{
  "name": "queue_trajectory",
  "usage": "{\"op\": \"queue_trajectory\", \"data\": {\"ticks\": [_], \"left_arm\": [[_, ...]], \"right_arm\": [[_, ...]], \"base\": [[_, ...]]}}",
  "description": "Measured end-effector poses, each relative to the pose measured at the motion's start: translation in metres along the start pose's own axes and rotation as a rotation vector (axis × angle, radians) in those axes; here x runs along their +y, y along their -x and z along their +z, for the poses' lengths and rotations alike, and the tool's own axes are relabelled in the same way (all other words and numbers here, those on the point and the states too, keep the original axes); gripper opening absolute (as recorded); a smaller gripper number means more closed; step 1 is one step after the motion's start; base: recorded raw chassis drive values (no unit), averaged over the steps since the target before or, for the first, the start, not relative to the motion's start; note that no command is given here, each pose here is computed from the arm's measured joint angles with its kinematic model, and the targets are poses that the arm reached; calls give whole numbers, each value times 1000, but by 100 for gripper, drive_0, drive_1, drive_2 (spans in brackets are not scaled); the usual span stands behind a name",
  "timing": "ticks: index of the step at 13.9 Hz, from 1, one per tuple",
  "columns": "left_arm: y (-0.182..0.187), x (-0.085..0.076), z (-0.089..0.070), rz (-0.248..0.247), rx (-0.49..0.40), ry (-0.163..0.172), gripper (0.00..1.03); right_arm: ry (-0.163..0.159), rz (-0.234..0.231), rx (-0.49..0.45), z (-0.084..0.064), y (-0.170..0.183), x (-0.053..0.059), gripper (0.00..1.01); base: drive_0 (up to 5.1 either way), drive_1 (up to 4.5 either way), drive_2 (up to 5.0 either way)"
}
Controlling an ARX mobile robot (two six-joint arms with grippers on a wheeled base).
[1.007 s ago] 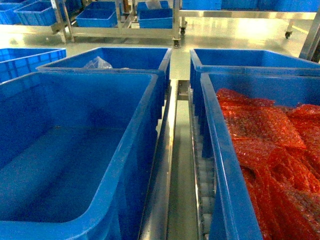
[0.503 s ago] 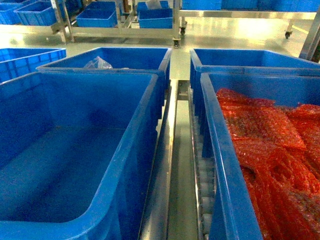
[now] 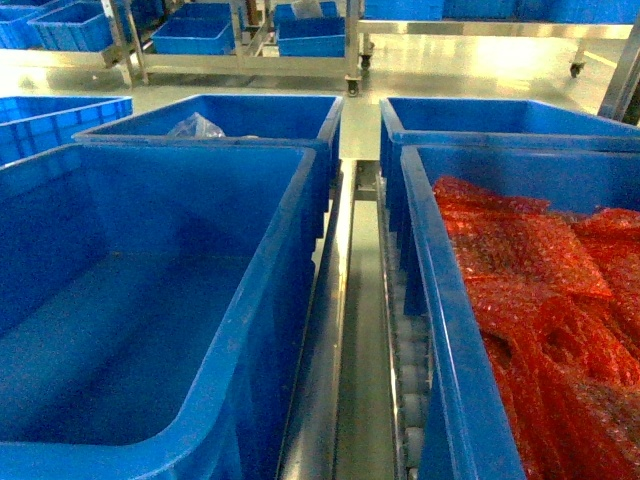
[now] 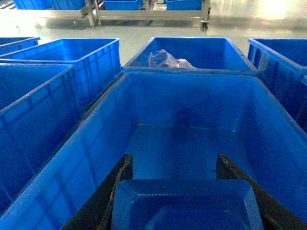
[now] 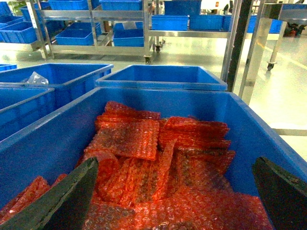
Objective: Pick blue part to blue bin on bottom shelf
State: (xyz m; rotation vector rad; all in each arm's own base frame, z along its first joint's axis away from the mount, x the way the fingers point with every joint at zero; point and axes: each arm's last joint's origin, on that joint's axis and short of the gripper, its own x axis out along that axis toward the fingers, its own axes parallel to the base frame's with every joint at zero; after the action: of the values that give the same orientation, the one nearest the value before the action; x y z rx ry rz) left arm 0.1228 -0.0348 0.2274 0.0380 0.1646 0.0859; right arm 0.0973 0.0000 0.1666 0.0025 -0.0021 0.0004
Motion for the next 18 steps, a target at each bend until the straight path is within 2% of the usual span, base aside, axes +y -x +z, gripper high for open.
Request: {"op": "queue_trajectory", "data": {"ticks": [13, 14, 15, 17, 18], "left_arm": [[0, 0, 0, 0, 0, 0, 43], [-2, -3, 2, 74, -24, 23, 43], [-8, -9, 3, 125, -35, 40, 43], [-36, -23, 2, 108, -24, 43, 43], [-55, -35, 6, 64, -26, 49, 43]], "right_arm": [[0, 0, 0, 0, 0, 0, 98], [0, 0, 0, 0, 0, 0, 98], [0, 0, 0, 0, 0, 0, 98], [0, 0, 0, 0, 0, 0, 98], [0, 0, 0, 0, 0, 0, 98]], "base": [[0, 0, 0], [0, 0, 0], [0, 0, 0], [0, 0, 0], [0, 0, 0]]}}
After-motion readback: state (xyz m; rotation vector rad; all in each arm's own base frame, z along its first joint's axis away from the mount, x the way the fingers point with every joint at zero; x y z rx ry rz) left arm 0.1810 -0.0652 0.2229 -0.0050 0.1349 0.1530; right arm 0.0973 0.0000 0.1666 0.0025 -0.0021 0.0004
